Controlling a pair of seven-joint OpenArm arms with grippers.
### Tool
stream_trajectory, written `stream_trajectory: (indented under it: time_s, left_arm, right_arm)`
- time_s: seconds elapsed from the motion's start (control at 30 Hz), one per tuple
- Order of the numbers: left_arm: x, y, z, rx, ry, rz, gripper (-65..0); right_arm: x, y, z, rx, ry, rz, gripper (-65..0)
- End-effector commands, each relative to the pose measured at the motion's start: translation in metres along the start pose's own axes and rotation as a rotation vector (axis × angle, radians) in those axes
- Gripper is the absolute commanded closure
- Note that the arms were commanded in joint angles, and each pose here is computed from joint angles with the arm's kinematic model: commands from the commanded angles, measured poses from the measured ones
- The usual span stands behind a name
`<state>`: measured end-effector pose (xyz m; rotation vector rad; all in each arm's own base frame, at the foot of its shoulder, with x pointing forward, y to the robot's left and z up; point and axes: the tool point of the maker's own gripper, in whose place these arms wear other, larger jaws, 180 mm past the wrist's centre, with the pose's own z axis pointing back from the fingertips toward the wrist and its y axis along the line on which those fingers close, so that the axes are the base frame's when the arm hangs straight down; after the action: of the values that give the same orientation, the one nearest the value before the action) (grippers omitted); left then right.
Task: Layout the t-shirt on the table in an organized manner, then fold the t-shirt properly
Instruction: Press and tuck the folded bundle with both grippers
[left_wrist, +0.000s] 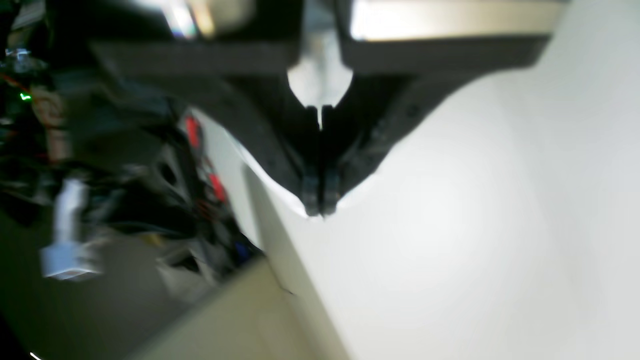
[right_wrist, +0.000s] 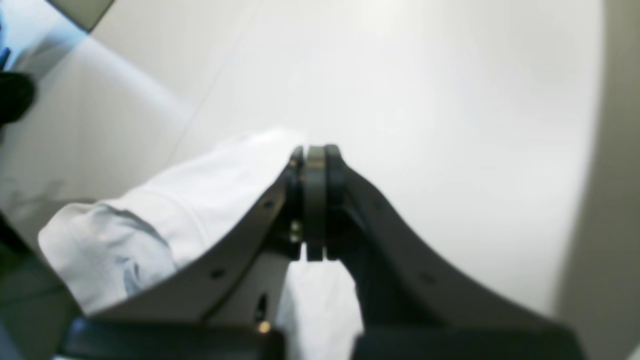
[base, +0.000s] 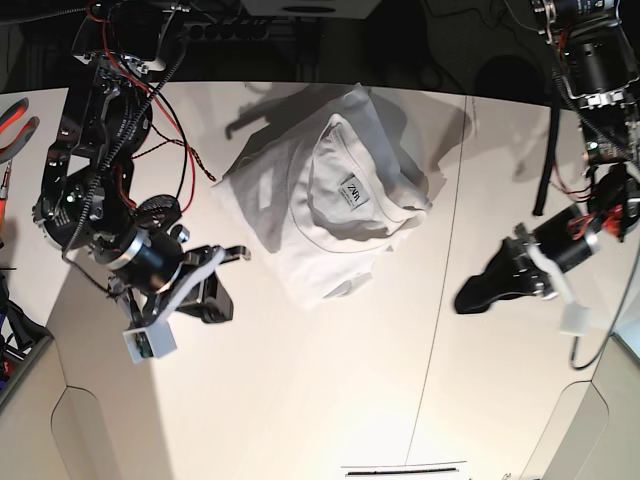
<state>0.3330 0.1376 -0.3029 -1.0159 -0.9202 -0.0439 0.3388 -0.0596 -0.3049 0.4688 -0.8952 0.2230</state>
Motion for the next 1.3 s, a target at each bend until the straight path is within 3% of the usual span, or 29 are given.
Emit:
stream_trajectory:
  time_s: [0.0, 0.17, 0.33, 0.43, 0.63, 0.8, 1.0, 1.13, 1.27]
  left_arm:
    - [0.014, -0.021, -0.012, -0.081, -0.029, -0.025, 0.0]
    - [-0.022, -0.076, -0.062, -0.253, 0.108, -0.047, 0.0]
    - [-0.062, -0.115, -0.092, -0.293, 0.261, -0.195, 0.0]
    - [-0.081, -0.111, -0.102, -0.238, 0.33, -0.285, 0.0]
    - [-0.09, -0.061, -0.108, -0.015, 0.36, -0.451, 0.0]
    - [-0.107, -0.034, -0.101, 0.045, 0.398, -0.397, 0.0]
    - [-0.127, -0.023, -0.098, 0.053, 0.35, -0.313, 0.0]
    - [-0.135, -0.012, -0.095, 0.09, 0.381, -0.341, 0.0]
    - [-0.13, -0.008, -0.095, 0.11, 0.362, -0.381, 0.0]
  right_arm:
    - [0.01, 0.0, 0.001, 0.013, -0.043, -0.012, 0.0]
    - [-0.027, -0.004, -0.01, 0.033, 0.046, -0.065, 0.0]
    - [-0.053, -0.006, -0.019, 0.045, 0.115, -0.112, 0.0]
    - [-0.061, -0.007, -0.022, 0.049, 0.138, -0.129, 0.0]
    - [-0.065, -0.005, -0.024, 0.057, 0.149, -0.128, 0.0]
    - [-0.073, 0.002, -0.025, 0.072, 0.171, -0.119, 0.0]
    - [-0.07, 0.008, -0.027, 0.1, 0.158, -0.132, 0.0]
    - [-0.056, 0.024, -0.025, 0.194, 0.098, -0.146, 0.0]
    - [-0.049, 0.032, -0.024, 0.221, 0.076, -0.143, 0.0]
